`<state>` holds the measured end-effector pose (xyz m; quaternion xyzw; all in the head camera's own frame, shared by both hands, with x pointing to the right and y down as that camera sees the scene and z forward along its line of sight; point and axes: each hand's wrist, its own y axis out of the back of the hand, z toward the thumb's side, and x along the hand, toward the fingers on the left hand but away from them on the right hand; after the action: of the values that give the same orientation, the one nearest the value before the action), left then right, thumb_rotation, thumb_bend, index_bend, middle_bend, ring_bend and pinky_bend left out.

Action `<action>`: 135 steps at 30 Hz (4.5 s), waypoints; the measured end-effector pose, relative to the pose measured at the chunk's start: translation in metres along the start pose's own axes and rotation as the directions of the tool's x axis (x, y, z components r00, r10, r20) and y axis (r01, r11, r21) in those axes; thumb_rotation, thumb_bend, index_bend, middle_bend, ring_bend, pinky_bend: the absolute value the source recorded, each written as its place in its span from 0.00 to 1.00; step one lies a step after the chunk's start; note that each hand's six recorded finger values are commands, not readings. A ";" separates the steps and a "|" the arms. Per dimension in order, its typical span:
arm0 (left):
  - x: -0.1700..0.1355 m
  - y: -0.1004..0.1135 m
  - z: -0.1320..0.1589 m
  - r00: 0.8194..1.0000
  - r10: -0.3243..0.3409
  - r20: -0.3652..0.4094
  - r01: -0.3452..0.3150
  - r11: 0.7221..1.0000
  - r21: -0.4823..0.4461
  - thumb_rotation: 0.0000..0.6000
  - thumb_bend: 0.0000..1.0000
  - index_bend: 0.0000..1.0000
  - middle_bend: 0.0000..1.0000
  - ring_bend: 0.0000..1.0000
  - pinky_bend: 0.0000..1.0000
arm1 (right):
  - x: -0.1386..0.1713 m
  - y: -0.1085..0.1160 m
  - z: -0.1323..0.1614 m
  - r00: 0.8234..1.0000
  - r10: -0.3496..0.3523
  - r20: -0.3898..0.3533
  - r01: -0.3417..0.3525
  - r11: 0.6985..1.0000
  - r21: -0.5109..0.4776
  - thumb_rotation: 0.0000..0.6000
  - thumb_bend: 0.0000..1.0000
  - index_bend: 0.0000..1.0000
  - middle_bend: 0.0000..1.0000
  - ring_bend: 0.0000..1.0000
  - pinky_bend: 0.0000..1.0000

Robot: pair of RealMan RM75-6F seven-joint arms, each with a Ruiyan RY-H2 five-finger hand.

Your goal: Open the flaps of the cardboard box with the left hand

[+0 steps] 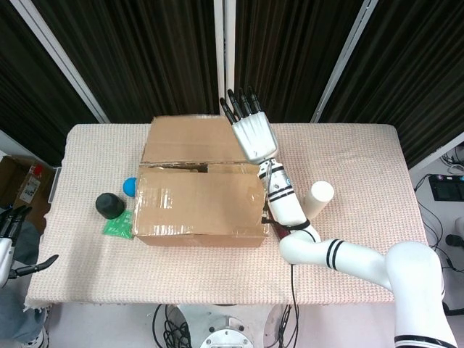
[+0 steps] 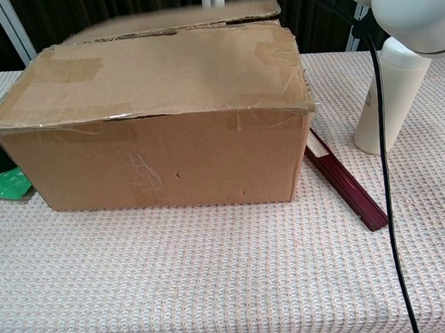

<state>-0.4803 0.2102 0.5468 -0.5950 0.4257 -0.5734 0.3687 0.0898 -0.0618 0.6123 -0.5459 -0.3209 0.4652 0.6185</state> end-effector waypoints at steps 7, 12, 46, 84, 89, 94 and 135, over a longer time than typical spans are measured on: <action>0.008 0.004 0.010 0.999 0.007 0.045 -0.007 1.000 -0.010 0.51 0.00 0.10 0.10 0.07 0.19 | 0.012 0.023 -0.021 0.996 -0.084 0.022 0.086 0.991 -0.099 1.00 0.31 0.00 0.00 0.00 0.00; 0.027 0.025 0.030 0.991 0.029 0.129 -0.024 0.999 -0.039 0.53 0.00 0.10 0.10 0.07 0.19 | 0.046 0.041 -0.059 0.992 -0.117 0.048 0.123 0.982 -0.147 1.00 0.31 0.00 0.00 0.00 0.00; 0.208 -0.009 0.318 0.756 -0.270 0.596 0.401 0.911 -0.095 0.54 0.00 0.11 0.19 0.07 0.19 | 0.432 0.039 -0.293 0.840 -0.156 0.520 0.316 0.919 -0.234 1.00 0.28 0.00 0.00 0.00 0.00; 0.174 0.048 0.308 0.742 -0.224 0.631 0.417 0.893 -0.173 0.47 0.00 0.11 0.46 0.12 0.19 | 0.413 0.019 -0.297 0.852 -0.117 0.510 0.310 0.898 -0.313 1.00 0.25 0.00 0.00 0.00 0.00; 0.161 0.075 0.300 0.748 -0.187 0.636 0.396 0.896 -0.202 0.47 0.00 0.11 0.48 0.13 0.19 | 0.410 0.017 -0.295 0.860 -0.115 0.498 0.307 0.895 -0.323 1.00 0.24 0.00 0.00 0.00 0.00; 0.146 0.090 0.289 0.751 -0.201 0.629 0.428 0.873 -0.232 0.47 0.00 0.11 0.49 0.15 0.21 | 0.408 0.015 -0.293 0.866 -0.106 0.489 0.297 0.896 -0.331 1.00 0.24 0.00 0.00 0.00 0.00; 0.113 0.046 0.243 0.710 -0.324 0.625 0.536 0.825 -0.180 0.41 0.00 0.11 0.28 0.15 0.25 | 0.401 0.024 -0.287 0.880 -0.122 0.459 0.296 0.897 -0.328 1.00 0.24 0.00 0.00 0.00 0.00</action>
<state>-0.2449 0.0759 0.5287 -0.8772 0.2371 -0.3546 0.2202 0.4886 0.2003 0.4874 -0.5038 -0.5921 0.4291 0.4599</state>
